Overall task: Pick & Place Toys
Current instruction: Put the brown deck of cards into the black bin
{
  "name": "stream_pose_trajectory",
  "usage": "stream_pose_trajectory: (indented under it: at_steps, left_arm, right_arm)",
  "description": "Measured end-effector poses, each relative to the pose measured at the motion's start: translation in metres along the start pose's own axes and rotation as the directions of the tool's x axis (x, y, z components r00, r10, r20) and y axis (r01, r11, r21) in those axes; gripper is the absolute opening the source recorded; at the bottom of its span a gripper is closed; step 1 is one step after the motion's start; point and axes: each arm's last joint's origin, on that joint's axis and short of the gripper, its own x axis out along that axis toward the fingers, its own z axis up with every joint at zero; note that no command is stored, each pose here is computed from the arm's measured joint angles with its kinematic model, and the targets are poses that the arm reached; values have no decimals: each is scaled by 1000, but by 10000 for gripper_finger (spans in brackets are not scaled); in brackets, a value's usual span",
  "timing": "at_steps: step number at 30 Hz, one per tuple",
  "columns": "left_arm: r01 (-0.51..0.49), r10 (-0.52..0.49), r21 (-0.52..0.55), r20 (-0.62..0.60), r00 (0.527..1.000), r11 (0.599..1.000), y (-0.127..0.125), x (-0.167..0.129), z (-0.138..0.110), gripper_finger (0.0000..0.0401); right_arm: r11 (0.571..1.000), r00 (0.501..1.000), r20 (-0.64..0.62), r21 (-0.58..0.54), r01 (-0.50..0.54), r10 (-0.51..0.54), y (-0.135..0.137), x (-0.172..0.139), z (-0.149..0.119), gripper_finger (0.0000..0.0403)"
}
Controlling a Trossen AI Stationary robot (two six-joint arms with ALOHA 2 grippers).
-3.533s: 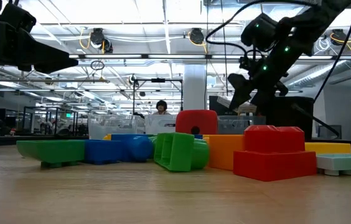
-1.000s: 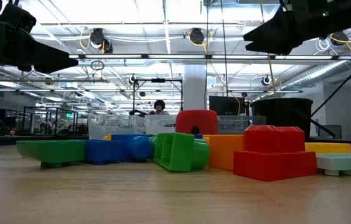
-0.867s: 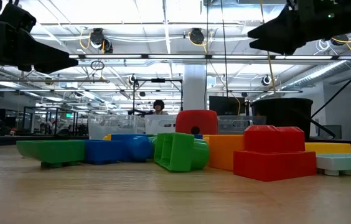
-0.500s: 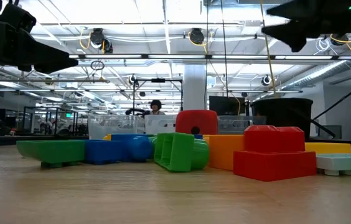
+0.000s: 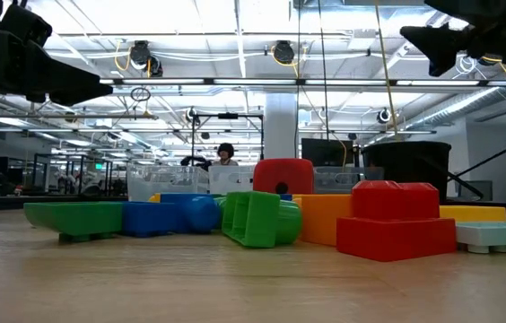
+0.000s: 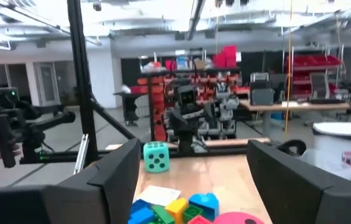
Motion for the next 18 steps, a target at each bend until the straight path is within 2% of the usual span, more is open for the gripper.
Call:
stream_pose_trajectory:
  at_steps: [2, 5, 7, 9, 13, 18]
  left_arm:
    - [-2, 3, -4, 17, 1000, 1000, 0, 0, 2, 324]
    - [-5, 6, -18, 41, 999, 1000, 1, 0, 4, 324]
    - [2, 3, -75, 66, 998, 997, 1, 0, 6, 324]
    - [24, -11, -162, 80, 997, 986, 1, 0, 8, 324]
    - [39, -10, -330, 89, 996, 943, 1, 0, 8, 324]
    - [44, -10, -388, 90, 996, 920, 1, 0, 9, 324]
  right_arm:
    - [1000, 1000, 14, -4, -5, 5, 0, -4, -2, 265]
    - [998, 998, 7, 1, -65, 65, 1, -8, -11, 265]
    - [996, 996, 0, 17, -86, 86, 1, -10, -17, 265]
    - [997, 998, -1, 35, -68, 68, 0, -11, -22, 265]
    - [999, 999, -3, 29, 39, -39, -3, -12, -29, 265]
    - [994, 996, -19, 76, 84, -83, -5, -11, -32, 265]
